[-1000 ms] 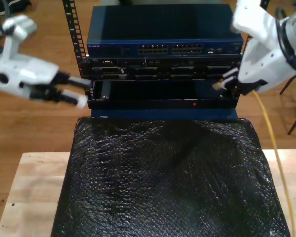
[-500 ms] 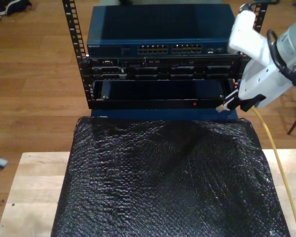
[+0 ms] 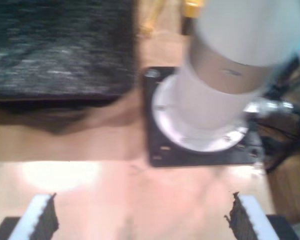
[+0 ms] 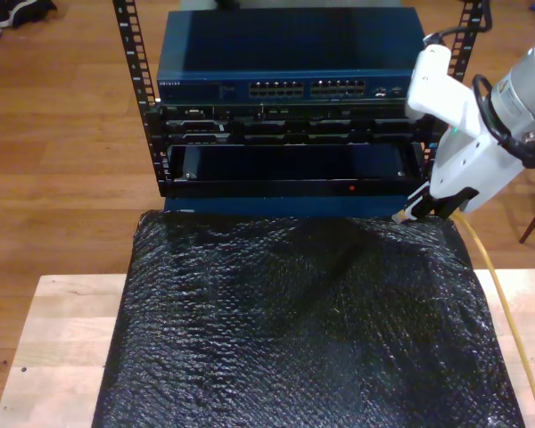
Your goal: Grab the cable and plug it in
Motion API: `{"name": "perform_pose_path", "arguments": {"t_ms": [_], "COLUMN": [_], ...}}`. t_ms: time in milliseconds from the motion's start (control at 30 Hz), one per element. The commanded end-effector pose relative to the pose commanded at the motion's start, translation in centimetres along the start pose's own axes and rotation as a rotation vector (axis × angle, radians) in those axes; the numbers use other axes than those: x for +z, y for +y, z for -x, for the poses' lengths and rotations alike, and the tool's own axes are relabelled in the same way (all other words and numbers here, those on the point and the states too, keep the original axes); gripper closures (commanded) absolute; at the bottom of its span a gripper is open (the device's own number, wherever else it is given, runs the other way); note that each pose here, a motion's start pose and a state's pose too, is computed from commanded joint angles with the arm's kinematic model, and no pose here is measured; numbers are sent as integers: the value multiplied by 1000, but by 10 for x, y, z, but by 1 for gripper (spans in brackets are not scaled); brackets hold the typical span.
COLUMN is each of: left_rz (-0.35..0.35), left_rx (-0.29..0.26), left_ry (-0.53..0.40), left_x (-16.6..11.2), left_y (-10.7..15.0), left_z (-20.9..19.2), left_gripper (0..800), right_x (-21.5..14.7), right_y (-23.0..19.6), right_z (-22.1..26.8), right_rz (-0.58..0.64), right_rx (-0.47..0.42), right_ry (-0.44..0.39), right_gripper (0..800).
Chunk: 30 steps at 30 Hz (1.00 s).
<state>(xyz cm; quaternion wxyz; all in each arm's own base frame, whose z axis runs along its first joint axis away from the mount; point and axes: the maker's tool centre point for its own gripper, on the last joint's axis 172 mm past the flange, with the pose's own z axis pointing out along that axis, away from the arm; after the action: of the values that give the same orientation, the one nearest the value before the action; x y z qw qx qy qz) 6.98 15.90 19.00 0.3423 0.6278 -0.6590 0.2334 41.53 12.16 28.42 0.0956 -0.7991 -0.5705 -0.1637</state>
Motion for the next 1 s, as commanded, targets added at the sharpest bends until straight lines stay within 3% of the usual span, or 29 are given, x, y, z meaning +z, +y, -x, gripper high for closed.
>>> {"name": "perform_pose_path", "arguments": {"t_ms": [300, 533, 733, 900, 1000], "left_rz": [58, 84, 82, 84, 77], "left_rx": [8, 16, 75, 210, 244], "left_ry": [71, -49, -111, -160, -231], "left_x": [67, 107, 103, 107, 114], "left_y": [24, 36, 36, 34, 31], "left_z": [-16, 7, 19, 29, 42], "left_gripper": [0, 0, 0, 0, 0], "right_x": [24, 25, 33, 46, 49], "right_y": [-6, -1, 6, 6, 6], "right_z": [12, 12, 13, 18, 19], "right_rz": [-48, -33, -36, -59, -65], "right_rx": [22, 16, 24, 37, 38], "right_ry": [-23, -24, -28, -41, -43], "right_gripper": [800, 800, 800, 800, 800]}}
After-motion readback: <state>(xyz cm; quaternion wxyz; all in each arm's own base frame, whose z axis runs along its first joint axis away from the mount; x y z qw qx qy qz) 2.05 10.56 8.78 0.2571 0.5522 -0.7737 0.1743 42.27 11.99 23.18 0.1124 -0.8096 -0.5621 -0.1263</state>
